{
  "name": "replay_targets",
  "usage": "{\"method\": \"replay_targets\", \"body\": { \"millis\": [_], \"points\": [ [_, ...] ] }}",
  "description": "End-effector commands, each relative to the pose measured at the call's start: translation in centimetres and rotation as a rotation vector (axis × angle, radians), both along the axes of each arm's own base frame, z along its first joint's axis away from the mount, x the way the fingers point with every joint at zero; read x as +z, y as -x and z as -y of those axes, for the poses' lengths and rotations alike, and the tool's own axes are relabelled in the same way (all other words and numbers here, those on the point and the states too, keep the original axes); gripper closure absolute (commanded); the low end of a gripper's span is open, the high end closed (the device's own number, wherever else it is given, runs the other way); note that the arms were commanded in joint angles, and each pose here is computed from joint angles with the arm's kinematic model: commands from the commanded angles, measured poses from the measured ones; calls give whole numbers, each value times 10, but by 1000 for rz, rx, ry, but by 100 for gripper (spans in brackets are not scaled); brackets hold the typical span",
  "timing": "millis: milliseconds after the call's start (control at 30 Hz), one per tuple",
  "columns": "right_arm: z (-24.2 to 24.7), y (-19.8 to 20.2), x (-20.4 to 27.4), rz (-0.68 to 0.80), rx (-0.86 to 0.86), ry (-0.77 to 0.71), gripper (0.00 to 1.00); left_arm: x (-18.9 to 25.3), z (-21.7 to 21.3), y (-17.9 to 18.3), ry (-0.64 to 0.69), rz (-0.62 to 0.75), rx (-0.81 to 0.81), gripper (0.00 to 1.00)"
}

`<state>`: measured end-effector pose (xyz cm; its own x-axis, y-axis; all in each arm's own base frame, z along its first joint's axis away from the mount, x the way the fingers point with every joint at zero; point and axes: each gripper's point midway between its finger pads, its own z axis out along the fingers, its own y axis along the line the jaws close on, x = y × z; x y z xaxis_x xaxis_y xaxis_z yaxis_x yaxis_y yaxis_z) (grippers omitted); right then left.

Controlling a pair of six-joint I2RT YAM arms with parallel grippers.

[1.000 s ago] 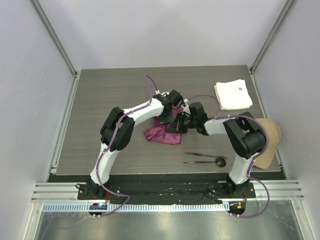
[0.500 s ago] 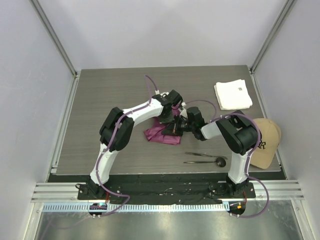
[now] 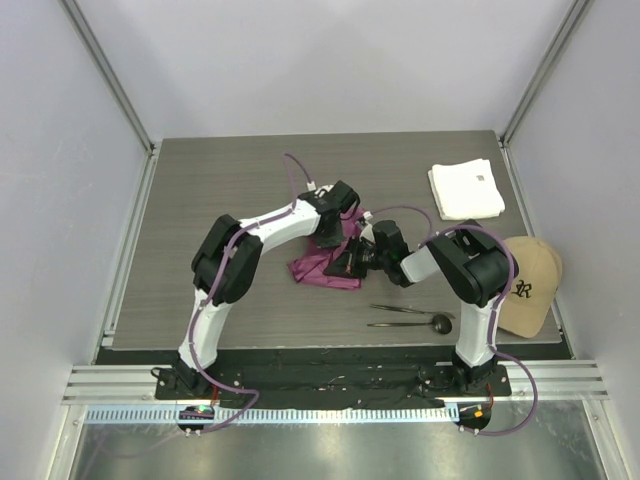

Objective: Fold the napkin into a case and place the utensils inside
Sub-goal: Fold the lower triangle-folded napkin at the center of the board.

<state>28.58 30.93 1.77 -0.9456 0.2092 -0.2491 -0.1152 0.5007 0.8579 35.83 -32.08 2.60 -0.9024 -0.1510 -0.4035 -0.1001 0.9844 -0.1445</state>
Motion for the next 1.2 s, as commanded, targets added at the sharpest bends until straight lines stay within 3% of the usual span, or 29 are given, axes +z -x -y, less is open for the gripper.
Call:
{"method": "replay_targets", "body": {
  "millis": [0, 100, 200, 633, 667, 700, 833, 933, 1033, 1100, 1167],
  "points": [
    [17, 9, -38, -40, -35, 122, 99, 22, 7, -4, 79, 41, -47, 88],
    [18, 8, -41, -46, -44, 125, 99, 30, 8, -6, 91, 65, -78, 67],
    [16, 8, -41, -46, -41, 120, 99, 36, 7, -9, 85, 84, -106, 56],
    [16, 4, -43, -52, -44, 109, 99, 86, 0, -16, 83, 185, -261, 32],
    [15, 5, -42, -53, -39, 109, 99, 93, -1, -13, 96, 186, -274, 23],
    [16, 4, -42, -52, -40, 109, 99, 97, -4, -12, 100, 185, -276, 20],
    [17, 4, -43, -57, -40, 110, 99, 120, -33, -9, 116, 219, -287, 19],
    [17, 3, -44, -57, -35, 112, 99, 135, -55, 8, 183, 227, -331, 32],
    [17, 4, -44, -62, -30, 108, 99, 134, -72, 33, 216, 204, -383, 39],
    [17, 4, -44, -58, -31, 107, 99, 118, -86, 46, 176, 185, -394, 37],
    [17, 4, -43, -58, -32, 102, 99, 116, -95, 52, 166, 189, -386, 29]
  ]
}}
